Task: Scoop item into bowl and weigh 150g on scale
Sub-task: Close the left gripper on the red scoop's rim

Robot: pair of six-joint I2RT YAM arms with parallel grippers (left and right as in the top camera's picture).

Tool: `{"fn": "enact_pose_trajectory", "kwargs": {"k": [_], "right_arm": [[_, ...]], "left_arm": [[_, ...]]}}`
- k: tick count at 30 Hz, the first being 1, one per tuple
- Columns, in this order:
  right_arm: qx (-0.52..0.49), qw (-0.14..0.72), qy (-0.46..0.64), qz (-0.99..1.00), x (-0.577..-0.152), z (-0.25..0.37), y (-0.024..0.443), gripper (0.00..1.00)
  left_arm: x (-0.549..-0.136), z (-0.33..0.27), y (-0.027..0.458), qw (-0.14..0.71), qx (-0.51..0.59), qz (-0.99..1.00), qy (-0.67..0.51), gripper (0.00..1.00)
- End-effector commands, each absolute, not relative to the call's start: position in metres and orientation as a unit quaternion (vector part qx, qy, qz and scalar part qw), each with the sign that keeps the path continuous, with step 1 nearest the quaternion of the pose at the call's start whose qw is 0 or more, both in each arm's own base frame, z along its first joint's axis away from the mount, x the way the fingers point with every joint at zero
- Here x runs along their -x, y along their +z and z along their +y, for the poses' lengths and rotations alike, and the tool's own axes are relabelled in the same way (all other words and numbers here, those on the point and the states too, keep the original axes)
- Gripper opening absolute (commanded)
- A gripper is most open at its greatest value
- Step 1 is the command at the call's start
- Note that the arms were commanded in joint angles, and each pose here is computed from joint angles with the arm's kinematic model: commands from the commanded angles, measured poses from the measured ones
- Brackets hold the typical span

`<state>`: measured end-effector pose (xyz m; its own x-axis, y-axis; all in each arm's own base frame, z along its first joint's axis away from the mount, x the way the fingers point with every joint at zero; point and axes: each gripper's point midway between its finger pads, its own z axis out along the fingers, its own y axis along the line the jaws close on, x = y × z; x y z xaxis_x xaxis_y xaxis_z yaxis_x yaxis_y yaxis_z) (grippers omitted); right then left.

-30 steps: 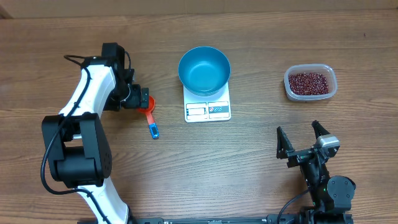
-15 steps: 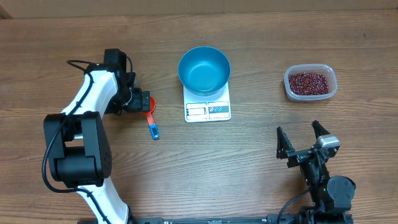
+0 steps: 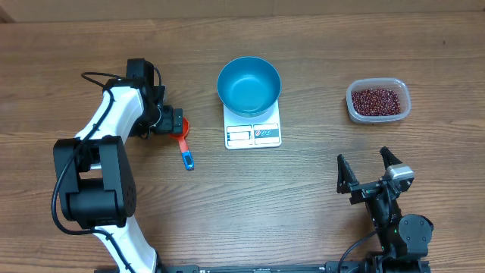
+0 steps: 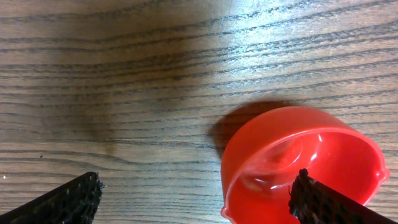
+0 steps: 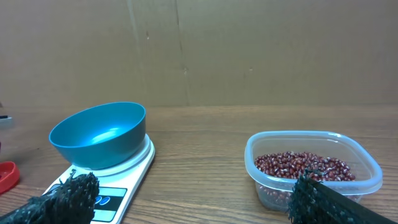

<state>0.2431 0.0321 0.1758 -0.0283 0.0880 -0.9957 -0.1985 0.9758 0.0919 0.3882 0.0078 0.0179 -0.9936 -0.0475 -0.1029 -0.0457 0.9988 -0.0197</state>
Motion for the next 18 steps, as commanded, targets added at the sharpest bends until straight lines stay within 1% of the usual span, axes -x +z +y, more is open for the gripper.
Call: {"fn": "enact_pose_trajectory", "kwargs": {"k": [1,4,7,13,18], "right_arm": [[0.036,0.694,0.102,0.712,-0.2439,0.031,0.1717,1.0],[0.036,0.694,0.102,0.712,-0.2439,0.031,0.1717,1.0],[0.036,0.694,0.102,0.712,-0.2439,0.031,0.1717,1.0],[0.036,0.694,0.102,0.712,-0.2439,0.031,0.1717,1.0],[0.036,0.694,0.102,0.712,-0.2439,0.031,0.1717,1.0]], "left_arm": [[-0.3845,0.0082,0.0098,0.042,0.027,0.999,-0.009,0.98],[-0.3851,0.0081,0.0098,0.043,0.028,0.999,-0.009,0.96],[-0.3854,0.008,0.0097,0.044,0.028,0.999,-0.01,0.92],[-0.3854,0.0081,0.0096,0.044,0.028,0.999,-0.01,0.93],[-0.3872,0.008,0.0098,0.047,0.028,0.998,-0.01,0.81]]}}
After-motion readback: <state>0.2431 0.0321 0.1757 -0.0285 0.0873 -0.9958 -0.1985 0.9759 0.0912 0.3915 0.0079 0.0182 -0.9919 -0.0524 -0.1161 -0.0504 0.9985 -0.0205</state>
